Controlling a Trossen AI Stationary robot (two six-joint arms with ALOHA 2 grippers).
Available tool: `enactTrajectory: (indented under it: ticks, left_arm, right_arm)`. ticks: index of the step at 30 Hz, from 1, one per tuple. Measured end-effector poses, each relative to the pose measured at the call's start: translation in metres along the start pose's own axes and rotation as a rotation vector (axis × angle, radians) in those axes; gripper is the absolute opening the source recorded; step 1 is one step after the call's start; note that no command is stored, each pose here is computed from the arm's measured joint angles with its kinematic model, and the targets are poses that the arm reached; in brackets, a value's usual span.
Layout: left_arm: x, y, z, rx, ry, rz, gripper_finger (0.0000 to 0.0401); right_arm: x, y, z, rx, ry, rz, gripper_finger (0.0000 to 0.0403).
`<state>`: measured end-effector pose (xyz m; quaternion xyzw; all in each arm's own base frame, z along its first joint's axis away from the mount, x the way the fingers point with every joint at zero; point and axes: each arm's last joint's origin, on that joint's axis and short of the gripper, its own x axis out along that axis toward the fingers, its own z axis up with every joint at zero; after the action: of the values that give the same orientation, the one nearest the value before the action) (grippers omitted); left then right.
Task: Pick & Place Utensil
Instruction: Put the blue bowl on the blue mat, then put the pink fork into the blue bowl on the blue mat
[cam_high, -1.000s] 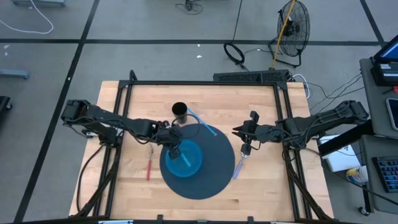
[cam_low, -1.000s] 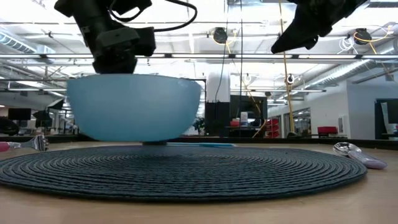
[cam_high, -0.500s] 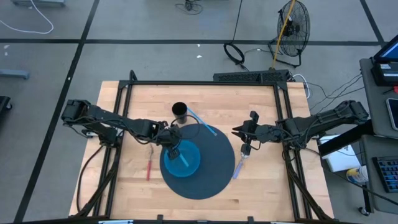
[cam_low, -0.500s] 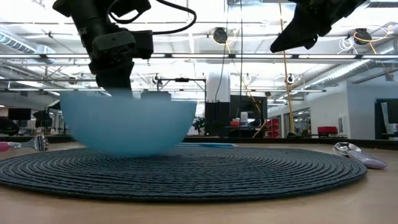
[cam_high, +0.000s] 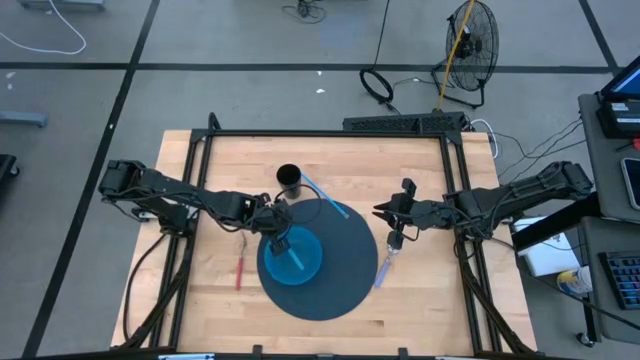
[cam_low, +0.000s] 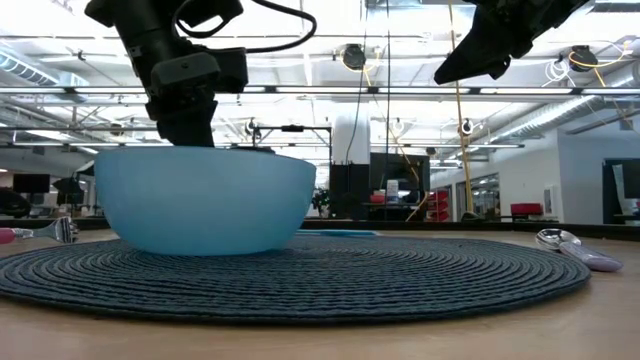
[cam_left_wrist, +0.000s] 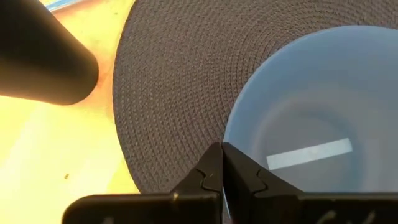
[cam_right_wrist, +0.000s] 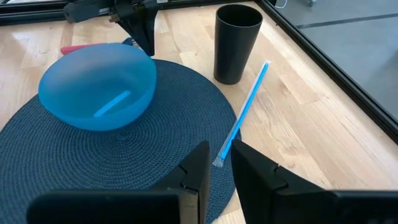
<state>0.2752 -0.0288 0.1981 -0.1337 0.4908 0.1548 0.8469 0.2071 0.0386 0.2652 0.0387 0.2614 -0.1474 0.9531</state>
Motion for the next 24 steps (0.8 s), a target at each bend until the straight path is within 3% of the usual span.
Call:
enactTrajectory:
  ticks: [9,15,24]
  left_arm:
    - [-0.001,0.002,0.001,0.051,-0.031,0.052,0.0084]
    - [-0.036,0.009,-0.005,0.043,-0.055,0.048,0.0138]
    - [-0.086,0.007,-0.041,0.012,0.011,0.031,0.0147]
  right_arm:
    - [0.0,0.0,0.0,0.0,0.0,0.0,0.0059]
    - [0.0,0.0,0.0,-0.001,0.002,0.002,0.0059]
    - [0.0,0.0,-0.001,-0.027,0.006,0.001,0.0059]
